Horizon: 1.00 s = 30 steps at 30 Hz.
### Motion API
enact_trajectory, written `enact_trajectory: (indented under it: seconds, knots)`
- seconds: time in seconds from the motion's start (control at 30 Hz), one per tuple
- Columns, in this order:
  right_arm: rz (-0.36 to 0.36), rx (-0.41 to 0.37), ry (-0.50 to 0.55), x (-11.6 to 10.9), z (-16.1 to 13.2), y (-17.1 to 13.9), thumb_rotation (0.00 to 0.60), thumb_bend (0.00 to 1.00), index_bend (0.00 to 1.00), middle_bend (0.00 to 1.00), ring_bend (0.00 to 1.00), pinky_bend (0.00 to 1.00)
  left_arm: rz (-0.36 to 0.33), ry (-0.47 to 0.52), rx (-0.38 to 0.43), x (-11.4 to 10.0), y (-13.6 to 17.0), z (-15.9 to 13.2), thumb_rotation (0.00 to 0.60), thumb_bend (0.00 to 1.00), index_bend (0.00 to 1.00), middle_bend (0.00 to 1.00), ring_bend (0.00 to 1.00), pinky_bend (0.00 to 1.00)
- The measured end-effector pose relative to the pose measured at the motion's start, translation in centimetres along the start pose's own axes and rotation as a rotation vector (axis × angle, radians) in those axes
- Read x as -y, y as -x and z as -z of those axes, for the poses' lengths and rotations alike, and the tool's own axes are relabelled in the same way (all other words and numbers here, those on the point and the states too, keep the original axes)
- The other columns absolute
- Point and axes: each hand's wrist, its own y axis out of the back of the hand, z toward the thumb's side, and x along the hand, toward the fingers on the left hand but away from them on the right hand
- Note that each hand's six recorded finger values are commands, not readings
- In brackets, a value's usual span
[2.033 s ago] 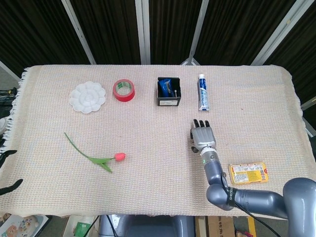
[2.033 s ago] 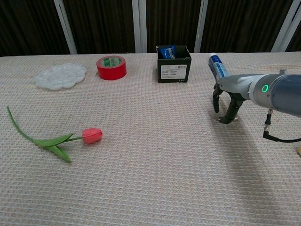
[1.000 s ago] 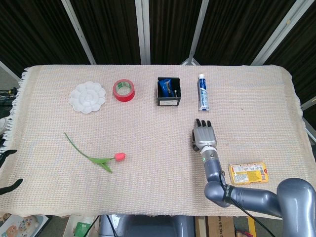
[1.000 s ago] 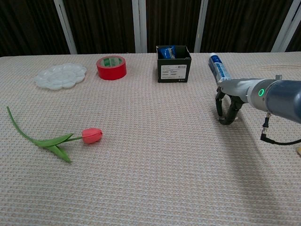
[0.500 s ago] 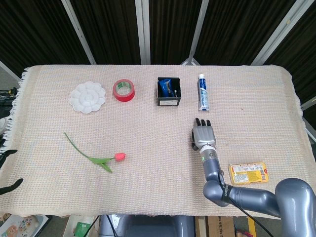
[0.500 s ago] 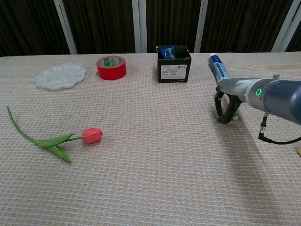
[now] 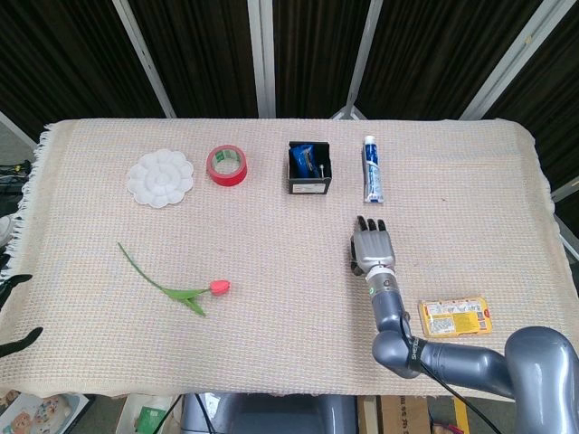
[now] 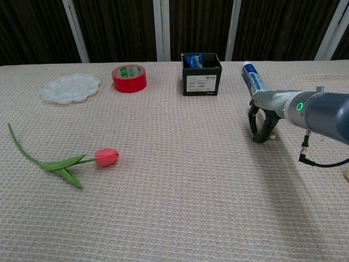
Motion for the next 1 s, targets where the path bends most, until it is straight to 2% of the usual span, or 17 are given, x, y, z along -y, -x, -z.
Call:
enact_trajectory:
  seconds: [0.57,0.8,1.0]
  knots:
    - [-0.012,-0.004,-0.02,0.05,-0.13,0.08,0.6,0.34,0.57,0.03,0.06,0.04,-0.003,-0.001,0.001,-0.04,0.06,-0.03,0.6,0.25,0.25,0.0,0.0,0.0]
    - [-0.014,-0.005,-0.013,0.13,-0.15,0.09,0.6,0.39,0.58,0.03,0.06,0.04,-0.004,-0.001,0.002,-0.06,0.07,-0.07,0.6,0.25,0.25,0.0,0.0,0.0]
    - [-0.006,-0.014,-0.006,-0.12,-0.42,-0.08,0.6,0.39,0.6,0.03,0.06,0.04,-0.003,0.0,0.002,-0.06,0.07,-0.04,0.6,0.25,0.26,0.0,0.0,0.0]
